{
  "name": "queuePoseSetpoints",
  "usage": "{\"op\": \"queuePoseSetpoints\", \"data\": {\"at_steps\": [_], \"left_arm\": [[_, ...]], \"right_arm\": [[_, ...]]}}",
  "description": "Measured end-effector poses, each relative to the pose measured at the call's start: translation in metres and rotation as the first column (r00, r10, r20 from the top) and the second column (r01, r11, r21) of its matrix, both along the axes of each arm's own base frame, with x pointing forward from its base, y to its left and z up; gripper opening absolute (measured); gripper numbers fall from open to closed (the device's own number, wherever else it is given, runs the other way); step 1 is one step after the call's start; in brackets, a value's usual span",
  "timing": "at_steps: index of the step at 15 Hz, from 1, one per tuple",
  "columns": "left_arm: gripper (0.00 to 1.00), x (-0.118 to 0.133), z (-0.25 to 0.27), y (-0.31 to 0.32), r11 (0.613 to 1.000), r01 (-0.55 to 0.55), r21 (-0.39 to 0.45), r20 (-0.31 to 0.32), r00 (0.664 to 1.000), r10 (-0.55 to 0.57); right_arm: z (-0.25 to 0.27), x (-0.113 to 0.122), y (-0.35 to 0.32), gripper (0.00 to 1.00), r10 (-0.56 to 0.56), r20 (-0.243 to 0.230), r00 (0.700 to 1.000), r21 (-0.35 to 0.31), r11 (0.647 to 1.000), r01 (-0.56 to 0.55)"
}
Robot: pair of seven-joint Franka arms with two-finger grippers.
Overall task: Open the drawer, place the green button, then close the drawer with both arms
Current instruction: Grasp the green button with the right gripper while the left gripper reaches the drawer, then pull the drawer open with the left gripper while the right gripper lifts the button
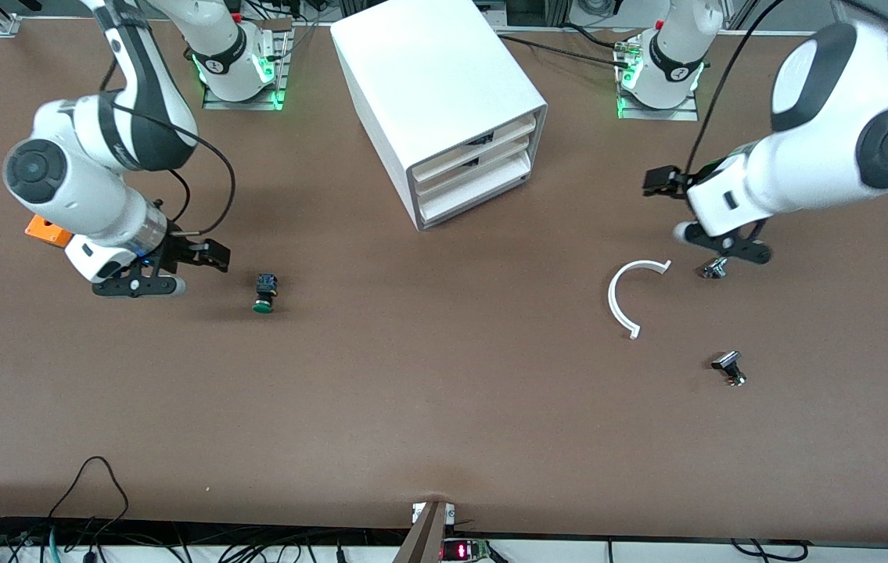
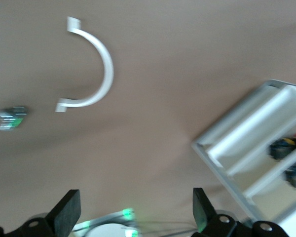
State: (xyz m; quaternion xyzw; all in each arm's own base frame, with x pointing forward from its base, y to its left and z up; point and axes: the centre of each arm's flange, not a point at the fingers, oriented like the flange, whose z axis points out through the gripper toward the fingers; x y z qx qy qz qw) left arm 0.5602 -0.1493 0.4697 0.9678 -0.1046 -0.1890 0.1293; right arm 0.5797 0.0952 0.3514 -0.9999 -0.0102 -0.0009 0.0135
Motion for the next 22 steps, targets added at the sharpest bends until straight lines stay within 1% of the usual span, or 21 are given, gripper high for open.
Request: {"op": "queuePoseSetpoints", "data": {"at_steps": [1, 3, 6, 8, 10, 13, 15, 16, 17, 18, 20, 22], "left_arm": [[1.0, 0.004, -0.015, -0.008, 0.999, -0.011, -0.046, -0.024, 1.0, 0.01], [1.0, 0.012, -0.042, -0.032, 0.994, -0.011, -0.105, -0.036, 0.999, 0.007], [1.0, 0.012, -0.081, -0.081, 0.984, 0.024, -0.176, -0.044, 0.998, -0.032], [1.0, 0.009, -0.11, -0.1, 0.967, 0.007, -0.256, -0.059, 0.998, -0.022], [1.0, 0.001, -0.143, -0.105, 0.931, -0.031, -0.364, -0.074, 0.997, 0.004], [1.0, -0.021, -0.191, -0.105, 0.851, -0.084, -0.518, -0.103, 0.994, 0.035], [1.0, -0.035, -0.216, -0.104, 0.8, -0.113, -0.589, -0.122, 0.991, 0.05], [1.0, -0.042, -0.228, -0.104, 0.775, -0.117, -0.621, -0.119, 0.991, 0.054], [1.0, -0.05, -0.241, -0.103, 0.751, -0.118, -0.65, -0.116, 0.992, 0.056], [0.99, -0.058, -0.254, -0.103, 0.722, -0.124, -0.68, -0.118, 0.991, 0.059], [0.99, -0.075, -0.284, -0.103, 0.674, -0.127, -0.728, -0.12, 0.991, 0.056], [0.99, -0.09, -0.305, -0.104, 0.651, -0.122, -0.749, -0.123, 0.991, 0.044]], "right_arm": [[-0.018, -0.004, 0.0, 1.0, 0.0, 0.009, 1.0, 0.001, 1.0, 0.0], [-0.049, -0.012, 0.005, 1.0, -0.01, 0.019, 1.0, 0.004, 1.0, 0.01], [-0.079, -0.017, 0.026, 1.0, -0.001, 0.038, 0.999, 0.01, 1.0, 0.001], [-0.103, -0.021, 0.033, 1.0, 0.003, 0.061, 0.998, 0.016, 1.0, -0.004], [-0.129, -0.025, 0.035, 1.0, 0.006, 0.07, 0.998, 0.02, 1.0, -0.007], [-0.154, -0.028, 0.036, 1.0, 0.008, 0.06, 0.998, 0.019, 1.0, -0.009], [-0.16, -0.029, 0.036, 0.97, 0.009, 0.053, 0.999, 0.018, 1.0, -0.01], [-0.161, -0.03, 0.036, 0.88, 0.009, 0.051, 0.999, 0.018, 1.0, -0.01], [-0.162, -0.03, 0.037, 0.88, 0.01, 0.05, 0.999, 0.018, 1.0, -0.011], [-0.162, -0.03, 0.037, 0.83, 0.011, 0.049, 0.999, 0.018, 1.0, -0.012], [-0.163, -0.031, 0.04, 0.62, 0.016, 0.047, 0.999, 0.017, 1.0, -0.017], [-0.164, -0.033, 0.045, 0.42, 0.024, 0.046, 0.999, 0.017, 1.0, -0.024]]}}
